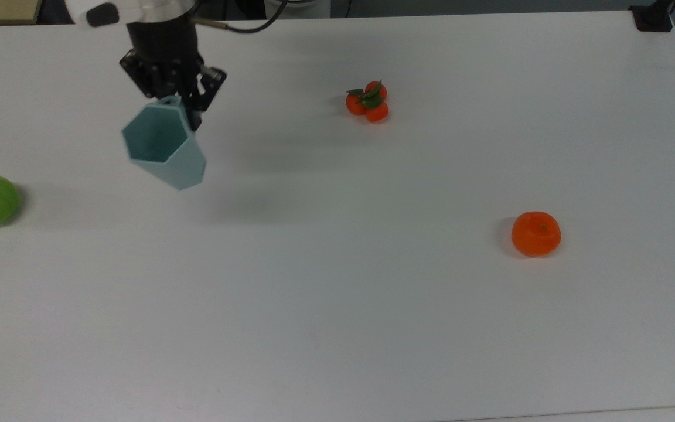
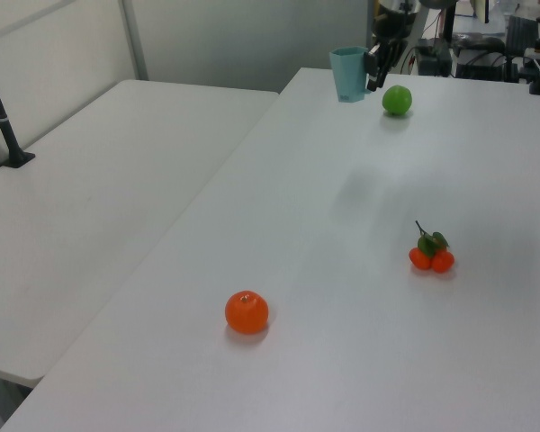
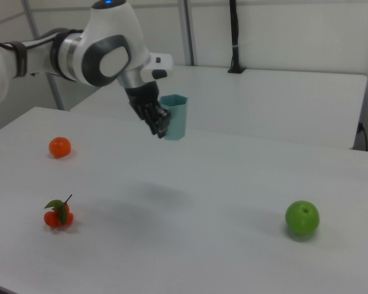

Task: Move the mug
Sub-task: 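Lift the mug and carry it toward the tangerine cluster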

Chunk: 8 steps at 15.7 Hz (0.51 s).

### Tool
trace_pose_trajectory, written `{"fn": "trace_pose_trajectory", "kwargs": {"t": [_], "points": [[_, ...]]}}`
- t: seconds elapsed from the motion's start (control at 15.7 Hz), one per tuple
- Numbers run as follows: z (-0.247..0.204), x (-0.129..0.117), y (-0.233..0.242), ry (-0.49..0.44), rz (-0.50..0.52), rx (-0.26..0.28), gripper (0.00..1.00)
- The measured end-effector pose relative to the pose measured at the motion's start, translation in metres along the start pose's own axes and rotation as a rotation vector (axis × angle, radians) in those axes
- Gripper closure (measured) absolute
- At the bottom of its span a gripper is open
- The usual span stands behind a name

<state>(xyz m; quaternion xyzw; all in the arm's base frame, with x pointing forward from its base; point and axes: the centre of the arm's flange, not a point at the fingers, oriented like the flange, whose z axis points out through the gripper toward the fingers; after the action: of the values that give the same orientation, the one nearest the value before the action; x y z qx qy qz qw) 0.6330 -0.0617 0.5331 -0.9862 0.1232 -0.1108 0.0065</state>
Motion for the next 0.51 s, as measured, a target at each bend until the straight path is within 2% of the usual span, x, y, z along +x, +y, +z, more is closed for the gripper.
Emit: {"fn": "trace_pose_trajectory", "kwargs": {"t": [0.26,0.51], "points": [[-0.014,-0.040,-0.011,-0.113,-0.116,0.015,0.76],[-0.006,-0.087,-0.010,-0.196,-0.204,0.024,0.76]]}}
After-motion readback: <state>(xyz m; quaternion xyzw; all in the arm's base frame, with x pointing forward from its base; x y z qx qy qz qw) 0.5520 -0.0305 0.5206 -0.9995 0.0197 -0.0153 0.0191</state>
